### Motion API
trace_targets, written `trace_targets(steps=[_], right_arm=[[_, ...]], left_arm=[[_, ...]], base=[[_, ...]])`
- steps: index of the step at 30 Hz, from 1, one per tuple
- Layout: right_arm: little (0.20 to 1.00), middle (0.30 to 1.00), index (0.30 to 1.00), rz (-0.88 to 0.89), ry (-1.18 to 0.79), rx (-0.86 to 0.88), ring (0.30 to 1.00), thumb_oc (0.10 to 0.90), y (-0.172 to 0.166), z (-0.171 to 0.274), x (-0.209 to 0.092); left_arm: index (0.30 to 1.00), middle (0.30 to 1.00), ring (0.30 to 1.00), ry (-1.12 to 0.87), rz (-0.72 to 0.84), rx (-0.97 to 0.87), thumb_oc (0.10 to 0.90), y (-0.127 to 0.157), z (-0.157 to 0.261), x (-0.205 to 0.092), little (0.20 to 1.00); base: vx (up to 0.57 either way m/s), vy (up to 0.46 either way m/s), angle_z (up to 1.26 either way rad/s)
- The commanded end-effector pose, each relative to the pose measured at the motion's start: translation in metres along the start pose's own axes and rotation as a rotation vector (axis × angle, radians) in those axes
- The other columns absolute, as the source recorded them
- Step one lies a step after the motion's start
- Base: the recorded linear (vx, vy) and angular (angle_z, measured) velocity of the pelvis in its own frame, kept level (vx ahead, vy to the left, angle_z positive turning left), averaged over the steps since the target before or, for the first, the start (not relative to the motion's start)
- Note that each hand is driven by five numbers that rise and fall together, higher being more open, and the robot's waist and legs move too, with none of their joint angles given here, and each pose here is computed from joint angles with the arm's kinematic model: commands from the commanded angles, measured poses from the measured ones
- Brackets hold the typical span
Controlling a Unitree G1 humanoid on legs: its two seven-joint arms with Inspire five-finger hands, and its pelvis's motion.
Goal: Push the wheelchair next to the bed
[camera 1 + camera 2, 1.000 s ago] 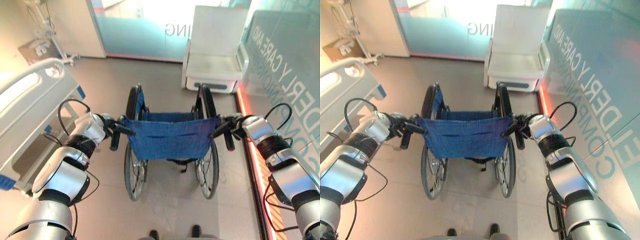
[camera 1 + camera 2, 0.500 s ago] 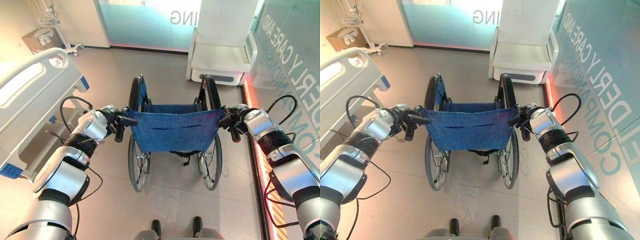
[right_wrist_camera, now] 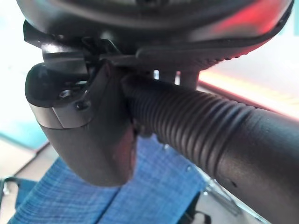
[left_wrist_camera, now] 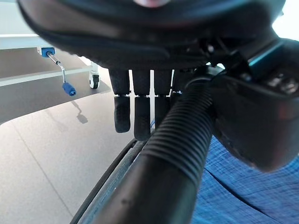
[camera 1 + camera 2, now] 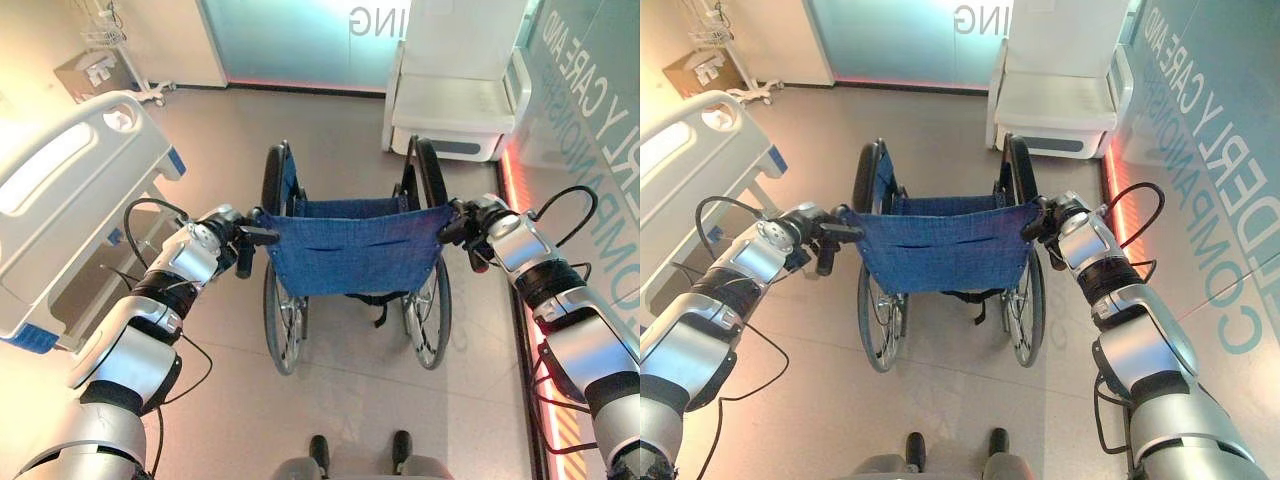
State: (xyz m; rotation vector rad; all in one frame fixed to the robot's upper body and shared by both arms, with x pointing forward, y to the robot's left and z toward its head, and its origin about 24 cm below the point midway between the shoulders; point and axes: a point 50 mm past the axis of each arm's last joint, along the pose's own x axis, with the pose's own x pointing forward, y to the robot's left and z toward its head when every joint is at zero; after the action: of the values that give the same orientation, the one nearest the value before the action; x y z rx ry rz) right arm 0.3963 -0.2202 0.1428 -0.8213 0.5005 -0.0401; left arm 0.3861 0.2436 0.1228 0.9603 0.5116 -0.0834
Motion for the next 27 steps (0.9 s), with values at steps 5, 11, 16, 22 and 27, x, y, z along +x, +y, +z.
trace_targets(steps=[5, 11, 16, 22, 27], right_arm=[[0.300, 0.300, 0.300, -0.062, -0.120, -0.213, 0.300, 0.400, -0.008, -0.002, 0.002], [0.300, 0.300, 0.300, -0.163, -0.164, -0.155, 0.300, 0.400, -0.016, -0.002, -0.001], [0.300, 0.300, 0.300, -0.204, -0.158, -0.169, 0.300, 0.400, -0.011, -0.012, -0.001], [0.300, 0.300, 0.300, -0.219, -0.160, -0.183, 0.300, 0.400, -0.015, -0.002, -0.002], [0.300, 0.300, 0.300, -0.166, -0.188, -0.171, 0.300, 0.400, -0.017, -0.004, 0.000]], left_arm=[[0.300, 0.300, 0.300, -0.102, -0.127, -0.105, 0.400, -0.058, -0.010, 0.007, 0.300], [0.300, 0.300, 0.300, -0.163, -0.014, -0.246, 0.400, -0.052, -0.006, 0.005, 0.300], [0.300, 0.300, 0.300, -0.174, 0.017, -0.322, 0.400, -0.065, -0.015, 0.003, 0.300], [0.300, 0.300, 0.300, -0.211, 0.037, -0.336, 0.400, -0.064, -0.012, 0.000, 0.300], [0.300, 0.300, 0.300, -0.190, 0.019, -0.291, 0.400, -0.057, -0.015, 0.000, 0.300]], base=[[0.05, -0.149, 0.11], [0.10, -0.153, 0.17], [0.27, -0.090, 0.02], [0.46, 0.091, -0.13], [0.36, 0.148, -0.71]])
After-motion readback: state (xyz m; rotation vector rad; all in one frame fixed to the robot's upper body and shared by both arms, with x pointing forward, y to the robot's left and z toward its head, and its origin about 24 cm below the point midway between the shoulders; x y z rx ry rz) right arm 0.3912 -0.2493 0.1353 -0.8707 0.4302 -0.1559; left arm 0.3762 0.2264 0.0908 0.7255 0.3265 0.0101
